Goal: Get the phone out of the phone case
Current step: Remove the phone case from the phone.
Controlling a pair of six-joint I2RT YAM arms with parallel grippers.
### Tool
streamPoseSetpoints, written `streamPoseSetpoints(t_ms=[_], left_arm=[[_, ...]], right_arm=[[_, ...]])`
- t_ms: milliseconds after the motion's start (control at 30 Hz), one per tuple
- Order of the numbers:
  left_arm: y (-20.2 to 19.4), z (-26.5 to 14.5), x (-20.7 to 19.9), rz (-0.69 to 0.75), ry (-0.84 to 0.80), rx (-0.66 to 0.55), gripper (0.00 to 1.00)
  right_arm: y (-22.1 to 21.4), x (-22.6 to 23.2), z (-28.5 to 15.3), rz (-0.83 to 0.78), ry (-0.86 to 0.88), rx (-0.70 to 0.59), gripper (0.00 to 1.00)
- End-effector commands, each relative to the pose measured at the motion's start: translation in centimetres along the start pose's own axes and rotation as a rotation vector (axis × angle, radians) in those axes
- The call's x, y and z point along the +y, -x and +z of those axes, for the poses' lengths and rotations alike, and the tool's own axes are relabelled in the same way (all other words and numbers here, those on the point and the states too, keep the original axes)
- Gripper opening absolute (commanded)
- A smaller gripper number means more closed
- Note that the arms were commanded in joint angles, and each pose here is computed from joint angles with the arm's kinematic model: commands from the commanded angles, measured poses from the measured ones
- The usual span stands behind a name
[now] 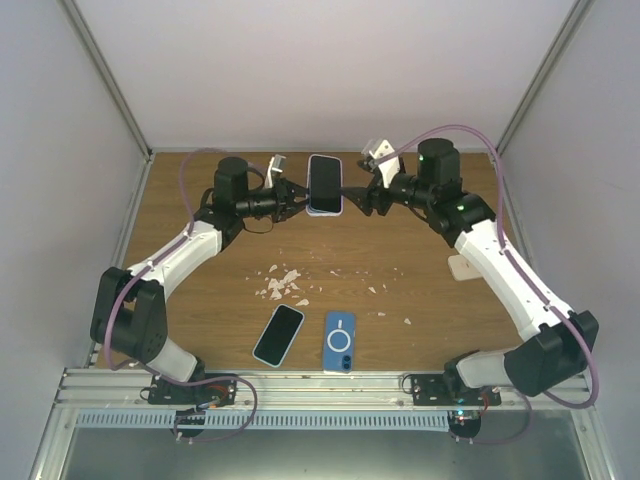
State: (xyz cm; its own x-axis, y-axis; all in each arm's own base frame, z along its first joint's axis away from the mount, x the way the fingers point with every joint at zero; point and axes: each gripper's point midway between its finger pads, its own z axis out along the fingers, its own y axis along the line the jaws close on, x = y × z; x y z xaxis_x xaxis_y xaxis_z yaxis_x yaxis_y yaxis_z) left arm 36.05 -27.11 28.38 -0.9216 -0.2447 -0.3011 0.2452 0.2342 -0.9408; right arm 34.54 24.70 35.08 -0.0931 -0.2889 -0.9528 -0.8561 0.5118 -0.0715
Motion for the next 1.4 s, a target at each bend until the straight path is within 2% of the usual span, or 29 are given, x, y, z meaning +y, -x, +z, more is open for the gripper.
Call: streamPoseSetpoints(t_ms=[0, 300, 667, 1367], left_arm=[[1.4, -0.4, -0.5, -0.029, -0.023, -0.043, 0.00], [1.8, -0.8, 1.2, -0.130, -0.009, -0.057, 0.00], [1.8, -0.6, 2.1, -0.166, 0.002, -0.059, 0.00], [1.8, -0.4, 2.1, -0.173, -0.002, -0.052, 0.00]], right_arm=[[-0.8, -0.7, 0.8, -0.183, -0.133, 0.078, 0.77], [-1.3, 2.7, 4.1, -0.322, -0.128, 0.124, 0.74], [-2.0, 5.2, 7.1, -0.464, -0.179, 0.163, 0.67], [-5.0, 3.5, 8.8, -0.626, -0.351, 0.260, 0.54]])
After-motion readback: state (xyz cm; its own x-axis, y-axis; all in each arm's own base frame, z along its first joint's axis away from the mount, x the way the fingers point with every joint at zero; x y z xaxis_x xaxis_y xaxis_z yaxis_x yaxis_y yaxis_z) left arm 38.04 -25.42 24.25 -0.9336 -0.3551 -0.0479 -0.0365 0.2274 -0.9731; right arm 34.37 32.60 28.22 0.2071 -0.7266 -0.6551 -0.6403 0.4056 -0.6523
